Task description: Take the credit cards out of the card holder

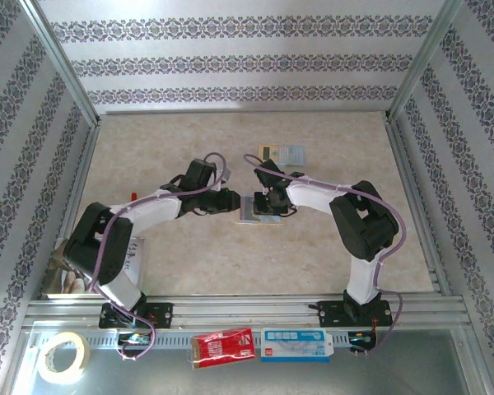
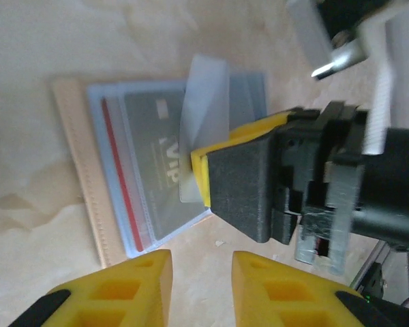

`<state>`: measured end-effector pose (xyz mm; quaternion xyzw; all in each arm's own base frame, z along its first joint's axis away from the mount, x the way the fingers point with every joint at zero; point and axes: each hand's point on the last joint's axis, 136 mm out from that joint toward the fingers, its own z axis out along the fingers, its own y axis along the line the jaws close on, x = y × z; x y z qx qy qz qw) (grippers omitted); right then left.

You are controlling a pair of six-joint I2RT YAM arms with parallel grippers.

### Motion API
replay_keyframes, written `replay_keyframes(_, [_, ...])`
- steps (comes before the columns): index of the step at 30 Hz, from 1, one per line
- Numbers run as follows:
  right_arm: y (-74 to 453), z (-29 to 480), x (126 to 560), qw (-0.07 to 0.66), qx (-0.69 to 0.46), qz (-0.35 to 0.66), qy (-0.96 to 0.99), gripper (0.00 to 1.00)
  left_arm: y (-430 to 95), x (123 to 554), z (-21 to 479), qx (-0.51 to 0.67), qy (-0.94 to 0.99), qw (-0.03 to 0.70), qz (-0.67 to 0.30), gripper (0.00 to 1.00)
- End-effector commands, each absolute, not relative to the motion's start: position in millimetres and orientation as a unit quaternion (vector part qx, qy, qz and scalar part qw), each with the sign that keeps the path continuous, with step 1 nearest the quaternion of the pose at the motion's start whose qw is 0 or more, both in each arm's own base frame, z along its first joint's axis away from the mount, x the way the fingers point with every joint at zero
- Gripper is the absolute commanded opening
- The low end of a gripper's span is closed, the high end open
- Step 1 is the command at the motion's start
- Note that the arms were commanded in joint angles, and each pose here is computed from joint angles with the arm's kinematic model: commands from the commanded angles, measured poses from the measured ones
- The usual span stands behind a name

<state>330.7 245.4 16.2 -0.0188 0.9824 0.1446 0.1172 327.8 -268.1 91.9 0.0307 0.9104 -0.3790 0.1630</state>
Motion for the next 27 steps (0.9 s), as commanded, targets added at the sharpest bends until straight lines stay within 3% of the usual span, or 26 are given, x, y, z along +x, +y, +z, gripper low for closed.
replay_keyframes(1, [227.0, -12.0, 304.2, 0.061, -0.004, 0.115, 0.992, 0.29, -283.2, 331.0, 87.9, 0.026, 0.900, 0.160, -0.404, 0.26])
replay_keyframes(15, [226.8, -8.6, 306.6, 0.071, 0.004, 0.119, 0.990, 0.30, -300.2, 343.9, 51.6, 0.015, 0.905, 0.130, -0.405, 0.14])
replay_keyframes(27, [199.6, 19.8, 316.5, 0.130, 0.020, 0.064, 0.989, 0.35, -263.4, 320.4, 1.6, -0.001, 0.954, 0.072, -0.291, 0.06])
